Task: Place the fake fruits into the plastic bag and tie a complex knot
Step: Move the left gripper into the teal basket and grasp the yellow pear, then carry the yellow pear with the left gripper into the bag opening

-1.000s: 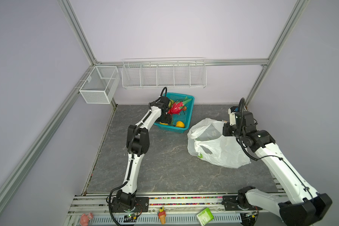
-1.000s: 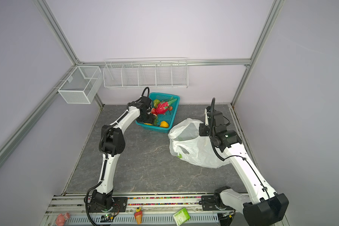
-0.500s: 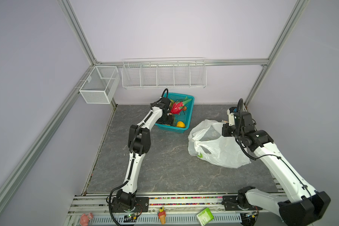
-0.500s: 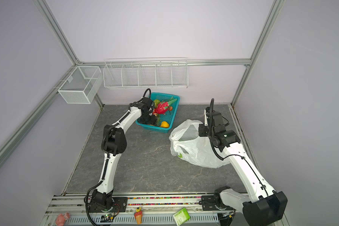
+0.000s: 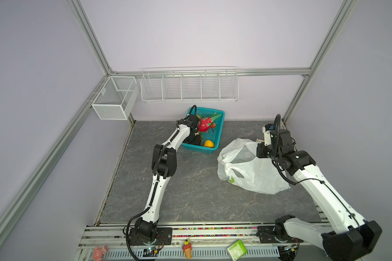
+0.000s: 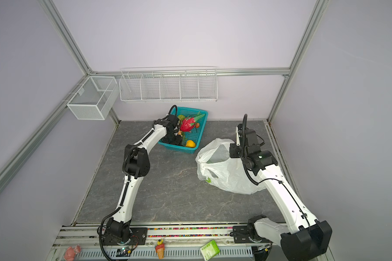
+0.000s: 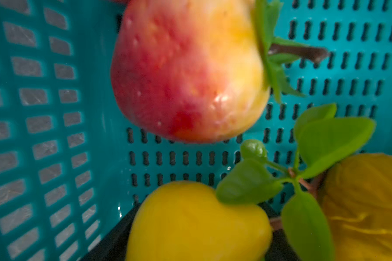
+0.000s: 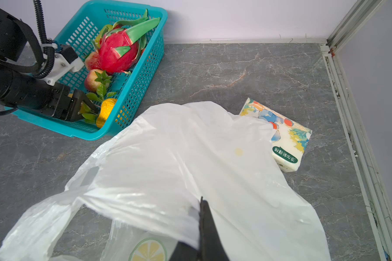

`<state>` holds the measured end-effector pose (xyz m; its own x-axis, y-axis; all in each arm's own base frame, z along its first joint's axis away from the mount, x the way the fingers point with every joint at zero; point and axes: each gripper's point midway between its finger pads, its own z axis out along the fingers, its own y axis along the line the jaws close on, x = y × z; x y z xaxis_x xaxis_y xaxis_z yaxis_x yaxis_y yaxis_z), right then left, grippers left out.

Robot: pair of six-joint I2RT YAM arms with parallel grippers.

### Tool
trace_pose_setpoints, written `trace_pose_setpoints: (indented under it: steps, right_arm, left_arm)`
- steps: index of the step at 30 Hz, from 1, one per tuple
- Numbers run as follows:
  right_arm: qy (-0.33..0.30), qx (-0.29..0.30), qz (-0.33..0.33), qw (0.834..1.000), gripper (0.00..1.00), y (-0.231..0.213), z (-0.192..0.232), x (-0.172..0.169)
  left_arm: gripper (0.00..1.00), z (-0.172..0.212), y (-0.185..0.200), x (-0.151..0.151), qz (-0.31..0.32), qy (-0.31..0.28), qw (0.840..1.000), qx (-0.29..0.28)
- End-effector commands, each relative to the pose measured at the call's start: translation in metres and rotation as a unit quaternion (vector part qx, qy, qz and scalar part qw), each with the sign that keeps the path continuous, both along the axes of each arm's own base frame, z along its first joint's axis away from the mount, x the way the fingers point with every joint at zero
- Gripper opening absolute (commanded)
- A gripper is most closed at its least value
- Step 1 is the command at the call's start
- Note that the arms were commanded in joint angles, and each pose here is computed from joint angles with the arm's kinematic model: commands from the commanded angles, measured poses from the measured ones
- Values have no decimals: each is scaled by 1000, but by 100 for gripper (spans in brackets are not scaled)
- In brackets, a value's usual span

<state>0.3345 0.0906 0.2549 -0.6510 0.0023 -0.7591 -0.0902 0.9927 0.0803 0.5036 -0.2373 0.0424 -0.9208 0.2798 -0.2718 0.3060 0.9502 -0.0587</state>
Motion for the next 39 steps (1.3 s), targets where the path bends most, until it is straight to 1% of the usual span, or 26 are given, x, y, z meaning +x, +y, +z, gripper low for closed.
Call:
trace_pose_setpoints:
  steps: [1,8,10,16,24,27,30,32,35,37,39]
  right_arm:
    - [-5,-8,0,1000,7,-2,-2,2]
    - [-5,-8,-1,1000,7,-3,-1,2]
    - [-6,-8,-2,1000,7,-3,-1,2]
    - [-5,-8,-1,1000,7,-3,-1,1]
    - [-5,-3,2,1000,7,0,0,3]
    - [-5,9,9,1000,7,5,1,6]
    - [0,13,13,1000,7,8,1,9]
    - [1,11,14,1000,7,9,2,10]
    - [4,14,19,1000,7,10,4,10]
    - [9,19,25,999,7,13,2,9]
    - [13,26,31,999,7,17,1,8]
  left_arm:
    - [73,10,-5,1,-8,-8,1000,-2]
    - [57,32,-5,3,-5,-28,1000,-13]
    - [54,40,-5,3,-3,-37,999,-17]
    - [47,68,0,-2,2,-59,998,-23]
    - [46,114,4,-28,14,-105,992,-62]
    - [46,135,0,-48,15,-129,986,-101]
    - [46,155,-19,-82,-6,-147,975,-166]
    - [46,164,-38,-113,-35,-150,967,-204]
    - [46,172,-60,-156,-76,-154,958,-231]
    - [46,183,-66,-175,-88,-163,952,-243]
    - [46,201,-74,-192,-102,-178,943,-261]
